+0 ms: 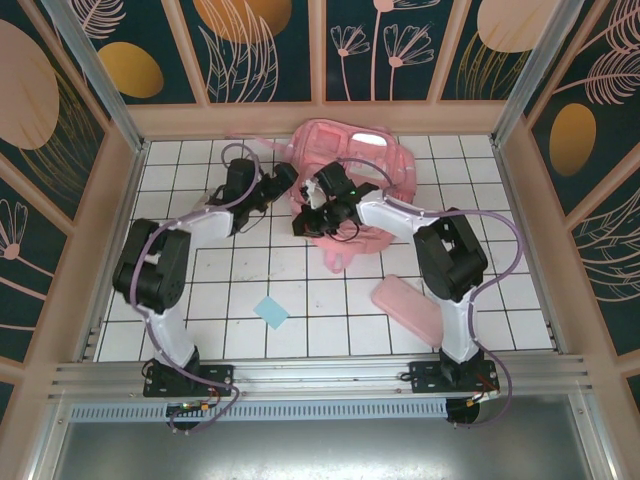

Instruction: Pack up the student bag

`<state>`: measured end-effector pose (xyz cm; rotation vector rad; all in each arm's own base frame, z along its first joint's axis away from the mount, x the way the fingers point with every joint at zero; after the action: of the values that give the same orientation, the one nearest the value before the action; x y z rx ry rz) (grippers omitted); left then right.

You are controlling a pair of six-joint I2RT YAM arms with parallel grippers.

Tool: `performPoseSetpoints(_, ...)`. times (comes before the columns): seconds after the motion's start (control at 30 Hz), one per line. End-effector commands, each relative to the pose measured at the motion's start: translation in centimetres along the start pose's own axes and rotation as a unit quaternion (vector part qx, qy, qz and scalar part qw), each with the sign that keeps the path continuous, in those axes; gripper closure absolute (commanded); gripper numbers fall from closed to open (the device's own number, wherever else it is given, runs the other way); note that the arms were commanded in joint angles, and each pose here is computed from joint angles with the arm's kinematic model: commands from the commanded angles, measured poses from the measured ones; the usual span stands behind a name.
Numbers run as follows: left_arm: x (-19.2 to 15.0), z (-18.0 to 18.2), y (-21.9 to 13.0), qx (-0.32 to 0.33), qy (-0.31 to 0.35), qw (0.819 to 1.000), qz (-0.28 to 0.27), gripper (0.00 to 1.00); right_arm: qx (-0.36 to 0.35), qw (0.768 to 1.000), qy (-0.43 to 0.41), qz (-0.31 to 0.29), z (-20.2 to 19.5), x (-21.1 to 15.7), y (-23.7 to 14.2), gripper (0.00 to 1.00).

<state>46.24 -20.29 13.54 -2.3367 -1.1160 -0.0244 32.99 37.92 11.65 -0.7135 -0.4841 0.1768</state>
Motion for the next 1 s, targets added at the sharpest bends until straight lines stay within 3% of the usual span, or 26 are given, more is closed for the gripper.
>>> performPoseSetpoints(0.0, -2.5, 1.9, -2.1, -0.007, -0.044, 0.999, 0.030, 0.04, 0.063, 0.996, -0.043, -0.037, 3.1, 3.3, -1.1, 1.00)
performPoseSetpoints(0.13, -4.2, 1.6, -3.6, -0.057, -0.104, 0.992, 0.047, 0.08, 0.088, 0.994, -0.055, -0.035, 4.3, 3.2, -1.3, 1.00)
performPoseSetpoints(0.4, -5.8, -1.3, -0.6, -0.087, -0.097, 0.989, 0.075, 0.20, 0.090, 0.994, -0.064, -0.025, 5.2, 1.1, -1.4, 1.00)
performPoseSetpoints(0.5, -6.0, -1.9, 0.6, -0.106, -0.106, 0.986, 0.080, 0.39, 0.086, 0.995, -0.056, -0.015, 4.9, -0.3, -1.3, 1.00)
performPoseSetpoints(0.6, -6.1, -2.0, 1.3, -0.117, -0.105, 0.984, 0.082, 0.76, 0.072, 0.996, -0.046, -0.001, 4.1, -1.7, -1.4, 1.00)
performPoseSetpoints(0.63, -6.0, -2.0, 1.4, -0.115, -0.099, 0.985, 0.078, 0.96, 0.058, 0.997, -0.042, 0.007, 3.6, -2.2, -1.4, 1.00)
performPoseSetpoints(0.67, -5.8, -2.0, 1.4, -0.108, -0.089, 0.987, 0.073, 1.00, 0.039, 0.998, -0.037, 0.017, 2.9, -2.9, -1.4, 1.00)
performPoseSetpoints(0.8, -5.0, -1.3, 1.0, -0.064, -0.036, 0.996, 0.054, 1.00, -0.046, 0.997, 0.010, 0.065, -1.2, -6.5, -2.4, 1.00)
performPoseSetpoints(0.97, -2.9, -0.6, -0.2, -0.041, -0.012, 0.999, 0.032, 1.00, -0.113, 0.988, 0.063, 0.084, -5.5, -9.8, -5.5, 1.00)
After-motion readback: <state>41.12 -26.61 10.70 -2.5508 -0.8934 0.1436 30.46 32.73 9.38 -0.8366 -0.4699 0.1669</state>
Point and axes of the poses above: each hand's point on the last joint's axis, 136 mm out from that joint toward the fingers, its own y axis out along the fingers, its own z axis along the line the jaws close on, x = y × z, the point moved 1 cm from there along -y, back along the fingers, and after that the axes turned 10 degrees about -y, right-handed, at the moved point
